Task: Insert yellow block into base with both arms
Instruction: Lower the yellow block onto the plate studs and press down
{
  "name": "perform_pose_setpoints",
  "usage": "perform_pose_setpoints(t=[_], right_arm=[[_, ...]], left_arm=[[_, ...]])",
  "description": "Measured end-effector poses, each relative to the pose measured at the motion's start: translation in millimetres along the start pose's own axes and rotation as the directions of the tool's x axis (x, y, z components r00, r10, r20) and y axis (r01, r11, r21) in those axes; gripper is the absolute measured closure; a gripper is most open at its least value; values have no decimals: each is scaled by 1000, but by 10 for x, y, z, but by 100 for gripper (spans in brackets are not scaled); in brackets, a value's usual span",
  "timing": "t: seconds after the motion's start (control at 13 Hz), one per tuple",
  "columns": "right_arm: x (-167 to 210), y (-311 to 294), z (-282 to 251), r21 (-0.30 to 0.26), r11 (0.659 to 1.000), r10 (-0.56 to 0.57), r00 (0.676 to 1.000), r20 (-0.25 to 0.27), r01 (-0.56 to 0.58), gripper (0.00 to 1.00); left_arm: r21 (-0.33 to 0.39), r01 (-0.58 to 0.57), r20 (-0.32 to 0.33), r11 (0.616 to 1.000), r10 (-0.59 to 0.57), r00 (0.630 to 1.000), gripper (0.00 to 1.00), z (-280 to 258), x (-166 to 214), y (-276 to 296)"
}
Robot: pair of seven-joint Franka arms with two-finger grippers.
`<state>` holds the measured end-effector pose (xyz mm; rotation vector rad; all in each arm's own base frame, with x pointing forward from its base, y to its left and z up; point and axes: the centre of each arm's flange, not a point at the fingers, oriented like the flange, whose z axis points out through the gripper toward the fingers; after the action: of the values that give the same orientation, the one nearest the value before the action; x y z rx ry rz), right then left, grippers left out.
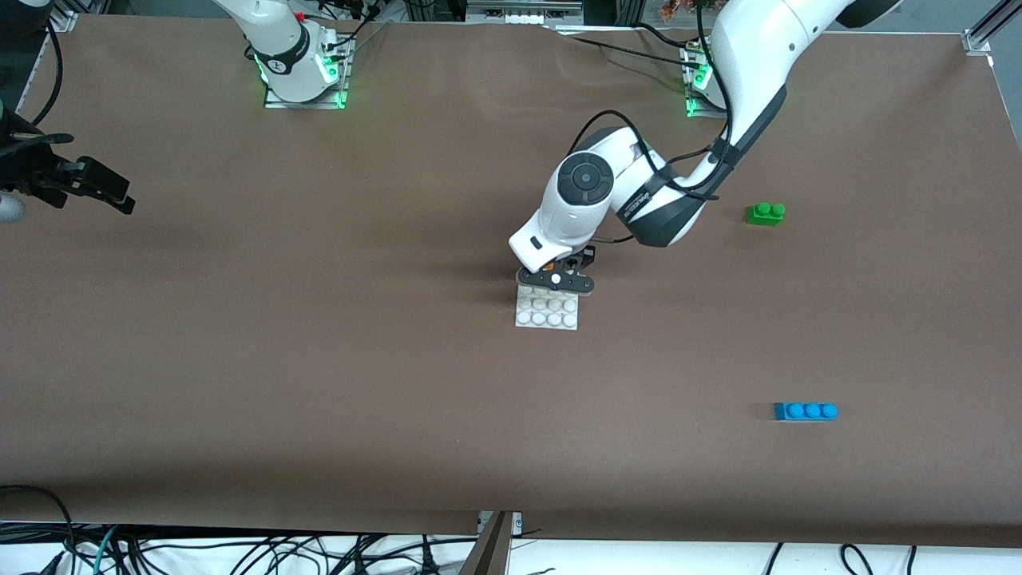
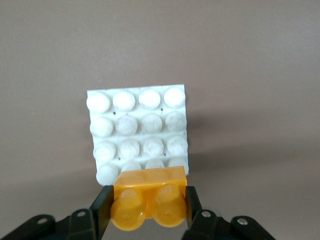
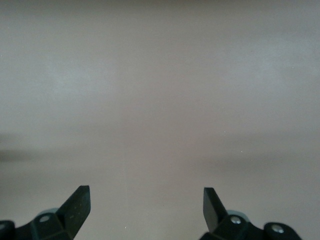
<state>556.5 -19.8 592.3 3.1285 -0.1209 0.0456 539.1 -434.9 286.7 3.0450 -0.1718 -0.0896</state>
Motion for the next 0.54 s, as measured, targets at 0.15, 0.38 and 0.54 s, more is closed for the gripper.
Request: perform_pose_setpoints(t=[0.15,0.38,0.54], right_arm=[[0,0,0,0,1000,0,1000,0,0,0],[0,0,0,0,1000,0,1000,0,0,0],[0,0,0,0,1000,0,1000,0,0,0]], left_arm=[[10,-24,-53,1000,25,998,38,100,103,-43],[21,-12,-61,1000,13,998,38,226,106,-37],[32,6,-54,999,-5,999,38,326,45,41]])
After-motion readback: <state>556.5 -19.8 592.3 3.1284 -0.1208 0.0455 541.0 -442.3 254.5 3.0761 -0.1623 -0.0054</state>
